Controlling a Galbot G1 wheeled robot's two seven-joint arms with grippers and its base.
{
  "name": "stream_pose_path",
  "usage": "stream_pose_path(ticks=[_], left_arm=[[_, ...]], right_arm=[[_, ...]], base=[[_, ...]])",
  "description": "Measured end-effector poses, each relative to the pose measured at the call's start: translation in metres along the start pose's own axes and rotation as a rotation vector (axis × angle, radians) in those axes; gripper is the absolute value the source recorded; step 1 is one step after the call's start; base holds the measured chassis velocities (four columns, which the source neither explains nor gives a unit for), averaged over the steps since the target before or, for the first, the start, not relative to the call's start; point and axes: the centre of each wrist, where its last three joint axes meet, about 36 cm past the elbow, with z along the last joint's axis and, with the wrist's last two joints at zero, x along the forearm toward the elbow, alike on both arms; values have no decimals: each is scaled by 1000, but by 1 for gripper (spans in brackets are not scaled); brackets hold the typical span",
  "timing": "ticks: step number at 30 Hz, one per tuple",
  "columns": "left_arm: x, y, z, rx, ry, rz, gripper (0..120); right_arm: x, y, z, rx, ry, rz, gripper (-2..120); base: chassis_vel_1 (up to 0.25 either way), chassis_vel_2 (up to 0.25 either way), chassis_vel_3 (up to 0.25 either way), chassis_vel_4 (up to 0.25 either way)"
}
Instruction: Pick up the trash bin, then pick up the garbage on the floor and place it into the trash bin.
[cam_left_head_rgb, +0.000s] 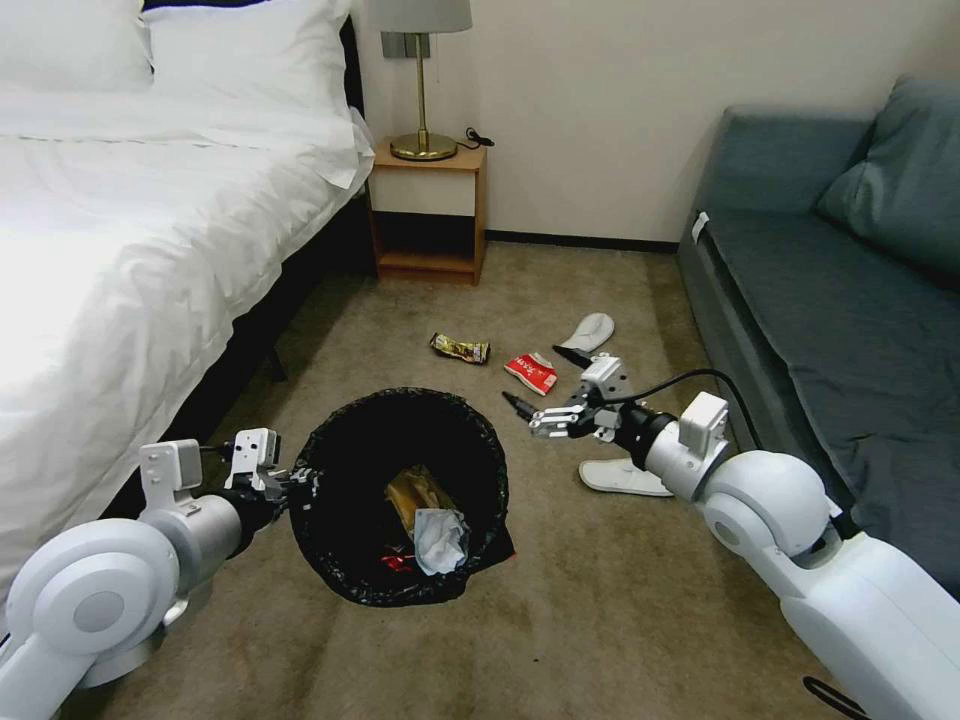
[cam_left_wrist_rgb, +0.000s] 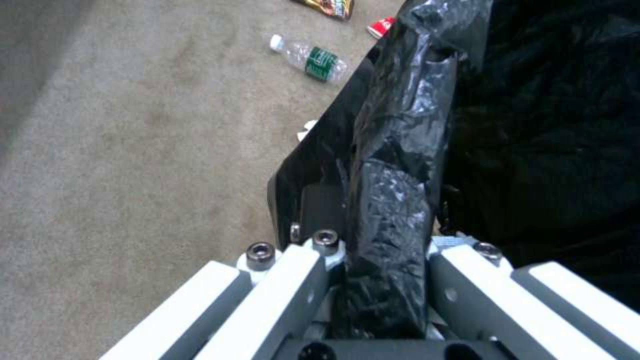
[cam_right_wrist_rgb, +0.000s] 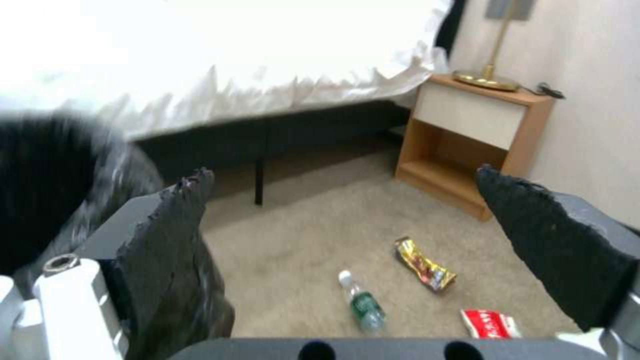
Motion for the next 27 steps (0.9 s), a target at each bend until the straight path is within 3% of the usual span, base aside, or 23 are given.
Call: stream_pose_path(ticks=[1, 2, 3, 5, 9, 14, 22, 27], left_arm=[[0, 0, 0, 2, 0, -1, 2], [0, 0, 1, 6, 1, -4, 2], [0, 0, 1, 6, 1, -4, 2], [0, 0, 2, 11, 4, -6, 2], [1, -1, 3, 16, 2, -7, 2], [3, 0, 0, 22, -4, -15, 2], [7, -1, -5, 22, -12, -20, 2], [10, 0, -9, 24, -21, -27, 2]], right_arm=[[0, 1, -1, -14, -9, 8, 100], [2, 5, -6, -79, -40, 34, 100], [2, 5, -6, -79, -40, 34, 100], [9, 10, -17, -178, -78, 77, 100], [20, 4, -16, -224, -74, 174, 100], [33, -1, -4, -223, -49, 249, 100], [72, -6, 38, -77, 0, 408, 100], [89, -4, 48, -65, 22, 470, 100]], base=[[0, 0, 0, 0], [0, 0, 0, 0], [0, 0, 0, 0], [0, 0, 0, 0], [0, 0, 0, 0], [0, 0, 0, 0], [0, 0, 0, 0], [0, 0, 0, 0]])
